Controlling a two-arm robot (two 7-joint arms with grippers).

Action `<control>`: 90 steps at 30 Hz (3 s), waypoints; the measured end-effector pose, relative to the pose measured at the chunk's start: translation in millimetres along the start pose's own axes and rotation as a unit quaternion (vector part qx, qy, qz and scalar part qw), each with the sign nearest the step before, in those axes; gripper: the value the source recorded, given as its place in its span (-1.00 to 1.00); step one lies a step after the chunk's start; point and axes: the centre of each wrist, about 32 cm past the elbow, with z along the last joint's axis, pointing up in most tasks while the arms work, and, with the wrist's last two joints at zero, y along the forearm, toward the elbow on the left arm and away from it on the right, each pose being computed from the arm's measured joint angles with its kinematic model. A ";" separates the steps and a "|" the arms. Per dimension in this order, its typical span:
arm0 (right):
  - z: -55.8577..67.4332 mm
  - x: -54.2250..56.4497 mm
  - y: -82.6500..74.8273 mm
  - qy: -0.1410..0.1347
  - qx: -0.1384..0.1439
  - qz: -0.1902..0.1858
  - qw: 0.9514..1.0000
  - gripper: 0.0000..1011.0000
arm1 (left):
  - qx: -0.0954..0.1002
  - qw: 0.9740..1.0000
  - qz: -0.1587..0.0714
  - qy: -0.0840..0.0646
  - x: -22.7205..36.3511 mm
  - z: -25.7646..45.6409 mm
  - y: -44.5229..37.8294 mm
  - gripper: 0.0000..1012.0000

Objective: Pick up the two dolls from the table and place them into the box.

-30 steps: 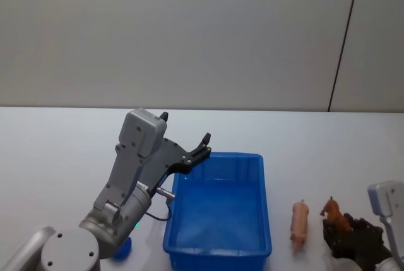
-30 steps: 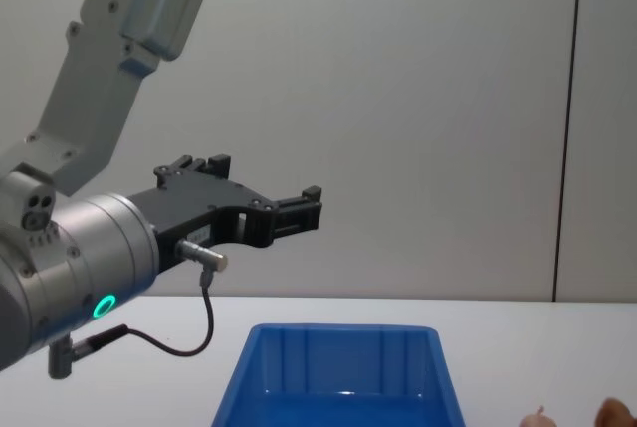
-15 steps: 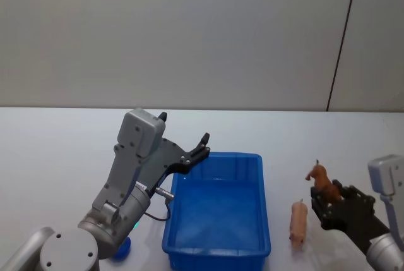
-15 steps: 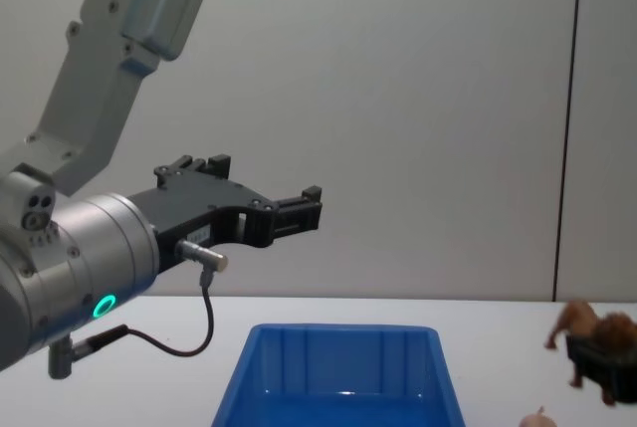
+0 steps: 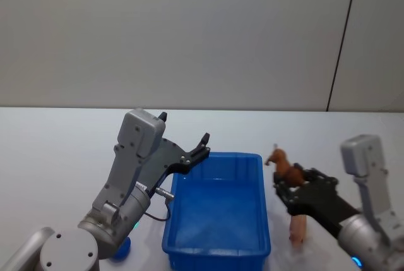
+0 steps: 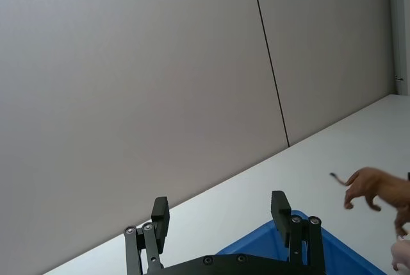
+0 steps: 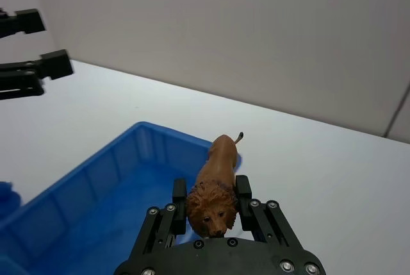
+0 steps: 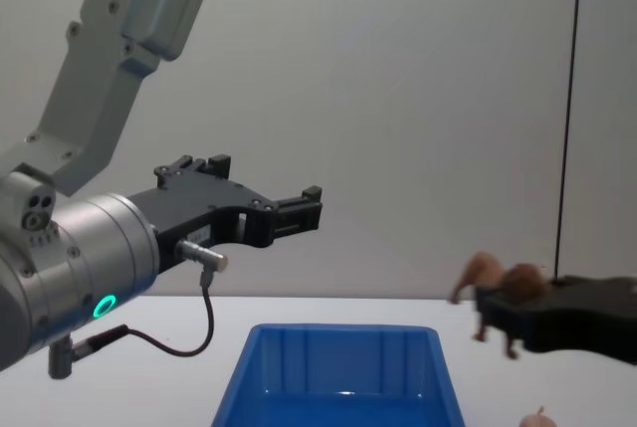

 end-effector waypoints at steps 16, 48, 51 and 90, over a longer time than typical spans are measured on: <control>-9.0 -22.1 48.8 0.005 -0.037 0.069 0.997 0.05 | 0.000 1.000 0.000 0.000 0.0 0.0 0.0 0.98; -11.1 -28.1 22.4 -0.023 -0.032 -0.024 0.999 0.98 | 0.000 1.000 0.000 0.000 0.0 0.0 0.0 0.98; -10.8 -26.5 15.4 -0.025 -0.037 -0.042 0.998 0.98 | 0.000 1.000 0.000 0.000 0.0 0.0 0.0 0.98; -44.0 -28.7 7.9 0.014 -0.133 -0.096 0.986 0.98 | 0.000 1.000 0.000 0.000 0.0 0.0 0.0 0.98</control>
